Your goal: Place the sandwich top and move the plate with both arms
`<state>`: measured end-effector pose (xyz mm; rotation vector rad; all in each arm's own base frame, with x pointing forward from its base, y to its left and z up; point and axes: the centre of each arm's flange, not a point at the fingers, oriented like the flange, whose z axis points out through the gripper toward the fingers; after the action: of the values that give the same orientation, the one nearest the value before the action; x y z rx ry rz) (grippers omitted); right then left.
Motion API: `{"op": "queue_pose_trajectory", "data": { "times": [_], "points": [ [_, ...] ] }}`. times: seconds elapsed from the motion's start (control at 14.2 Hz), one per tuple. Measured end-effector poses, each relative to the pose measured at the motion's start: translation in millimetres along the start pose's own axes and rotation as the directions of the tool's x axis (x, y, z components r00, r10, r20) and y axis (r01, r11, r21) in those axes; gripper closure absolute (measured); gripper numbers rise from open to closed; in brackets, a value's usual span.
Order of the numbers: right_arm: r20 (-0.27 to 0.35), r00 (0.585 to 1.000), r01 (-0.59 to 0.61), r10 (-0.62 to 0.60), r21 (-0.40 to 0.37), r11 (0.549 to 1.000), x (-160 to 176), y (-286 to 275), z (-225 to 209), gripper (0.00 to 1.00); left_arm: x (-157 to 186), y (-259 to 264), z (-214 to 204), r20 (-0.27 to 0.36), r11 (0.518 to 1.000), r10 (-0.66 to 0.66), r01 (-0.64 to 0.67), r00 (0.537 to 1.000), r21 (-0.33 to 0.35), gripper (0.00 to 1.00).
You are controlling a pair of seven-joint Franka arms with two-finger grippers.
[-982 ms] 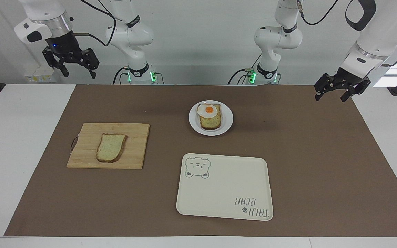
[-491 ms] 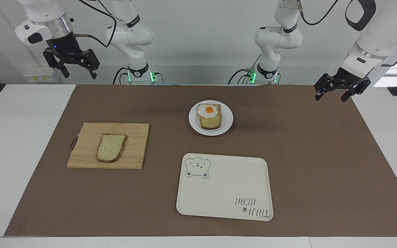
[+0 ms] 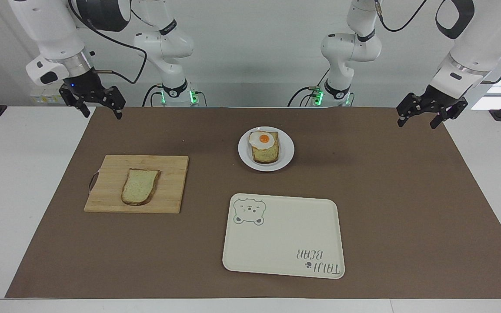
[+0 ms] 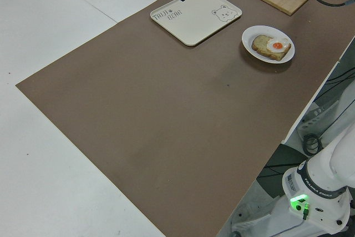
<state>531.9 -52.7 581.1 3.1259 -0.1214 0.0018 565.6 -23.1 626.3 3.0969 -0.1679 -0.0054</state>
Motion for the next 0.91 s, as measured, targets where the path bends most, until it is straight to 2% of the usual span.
{"op": "queue_pose_trajectory", "data": {
  "times": [0.28, 0.42, 0.63, 0.91],
  "points": [
    [-0.005, 0.994, 0.109, -0.109, 0.008, 0.994, 34, 1, 67, 0.0, 0, 0, 0, 0.0, 1.0, 0.0, 0.0, 1.0, 0.0, 0.0],
    [-0.027, 0.991, 0.129, -0.128, 0.038, 0.991, 55, 7, 102, 0.0, 0, 0, 0, 0.0, 1.0, 0.0, 0.0, 1.0, 0.0, 0.0],
    [-0.036, 0.993, 0.114, -0.112, 0.066, 0.991, 75, 10, 146, 0.0, 0, 0, 0, 0.0, 1.0, 0.0, 0.0, 1.0, 0.0, 0.0],
    [-0.037, 0.999, 0.031, -0.026, 0.132, 0.991, 77, 34, 199, 0.0, 0, 0, 0, 0.0, 1.0, 0.0, 0.0, 1.0, 0.0, 0.0]
  ]
}}
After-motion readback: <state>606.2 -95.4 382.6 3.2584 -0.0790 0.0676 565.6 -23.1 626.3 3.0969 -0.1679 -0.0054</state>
